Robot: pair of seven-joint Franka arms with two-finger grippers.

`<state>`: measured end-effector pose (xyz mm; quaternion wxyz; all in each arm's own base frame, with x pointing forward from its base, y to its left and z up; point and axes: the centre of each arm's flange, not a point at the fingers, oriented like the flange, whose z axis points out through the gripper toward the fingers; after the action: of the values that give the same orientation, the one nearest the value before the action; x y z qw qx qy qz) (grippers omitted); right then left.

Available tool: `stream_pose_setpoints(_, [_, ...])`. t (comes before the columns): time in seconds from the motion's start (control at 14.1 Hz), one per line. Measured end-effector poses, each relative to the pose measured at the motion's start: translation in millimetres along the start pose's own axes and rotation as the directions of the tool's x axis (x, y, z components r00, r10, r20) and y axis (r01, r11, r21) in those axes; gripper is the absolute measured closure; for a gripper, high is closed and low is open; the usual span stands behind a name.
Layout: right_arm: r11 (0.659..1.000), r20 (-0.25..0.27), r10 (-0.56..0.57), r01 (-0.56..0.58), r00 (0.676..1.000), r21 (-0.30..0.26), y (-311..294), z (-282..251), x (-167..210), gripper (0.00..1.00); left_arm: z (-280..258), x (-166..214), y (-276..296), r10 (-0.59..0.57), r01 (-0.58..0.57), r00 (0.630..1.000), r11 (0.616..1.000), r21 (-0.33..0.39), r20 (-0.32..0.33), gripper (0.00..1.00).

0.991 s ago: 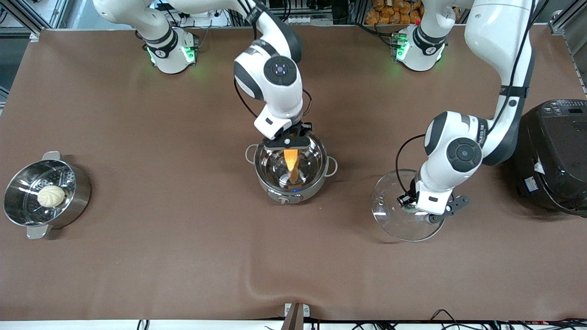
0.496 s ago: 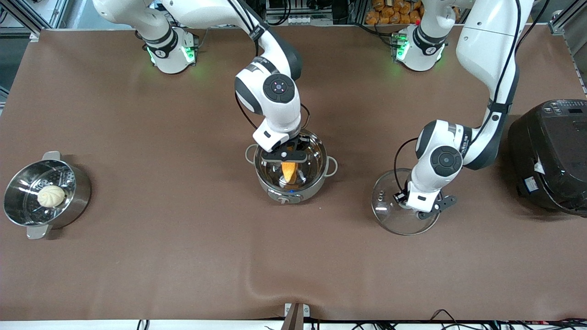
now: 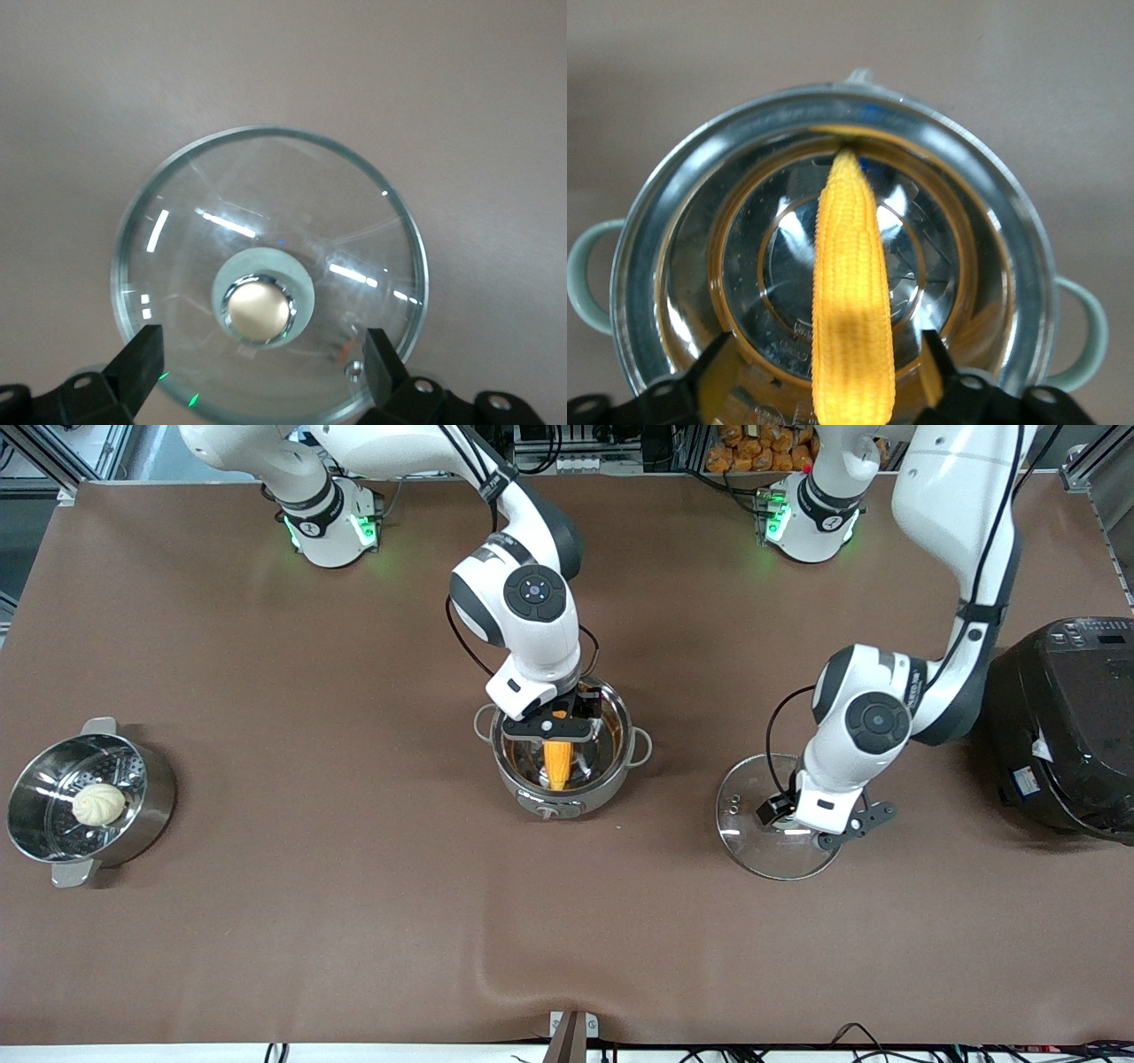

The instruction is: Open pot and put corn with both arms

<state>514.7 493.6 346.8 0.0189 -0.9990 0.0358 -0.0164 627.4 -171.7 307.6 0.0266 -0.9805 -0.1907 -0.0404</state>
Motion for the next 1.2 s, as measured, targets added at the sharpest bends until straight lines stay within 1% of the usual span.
stream_pose_setpoints(0.07, [1.0,0.013,0.02,-0.02,1.0,-0.015,11,-11,10,0.0,-25,1,-3,0.021,-0.021,1.0,1.0,-0.002,-0.011,0.0])
stream_pose_setpoints(0.21, [0.996,0.038,0.078,-0.077,0.996,-0.041,51,-48,38,0.0,-75,3,-16,0.074,-0.074,0.997,0.997,-0.001,-0.029,0.0])
stream_pose_setpoints(0.35, [0.99,0.036,0.136,-0.135,0.99,-0.032,113,-99,74,0.0,-126,6,-41,0.142,-0.141,0.989,0.99,0.009,-0.04,0.0])
stream_pose_setpoints(0.42, [0.989,0.035,0.144,-0.143,0.989,-0.022,150,-122,92,0.0,-150,5,-54,0.174,-0.174,0.984,0.985,0.016,-0.041,0.0])
stream_pose_setpoints(0.57, [0.994,0.068,0.107,-0.106,0.992,-0.023,223,-154,116,0.0,-193,-5,-70,0.217,-0.216,0.975,0.976,0.021,-0.036,0.0])
stream_pose_setpoints(0.78, [1.0,0.138,0.01,-0.006,0.99,-0.031,322,-181,133,0.0,-246,-23,-82,0.271,-0.271,0.962,0.962,0.034,0.007,0.0])
stream_pose_setpoints(0.85, [1.0,0.139,-0.011,0.014,0.99,-0.024,357,-192,138,0.0,-261,-26,-85,0.291,-0.291,0.957,0.956,0.036,0.018,0.0])
stream_pose_setpoints(0.99, [1.0,0.12,-0.013,0.017,0.993,-0.026,409,-215,140,0.0,-282,-28,-90,0.324,-0.325,0.945,0.946,0.012,0.041,0.0])
stream_pose_setpoints(1.06, [1.0,0.108,0.0,0.003,0.994,-0.03,425,-225,139,0.0,-290,-27,-94,0.344,-0.345,0.937,0.939,-0.005,0.05,0.0])
stream_pose_setpoints(1.2, [1.0,0.089,0.014,-0.011,0.996,-0.028,439,-241,132,0.0,-303,-21,-110,0.393,-0.391,0.917,0.92,-0.037,0.07,0.0])
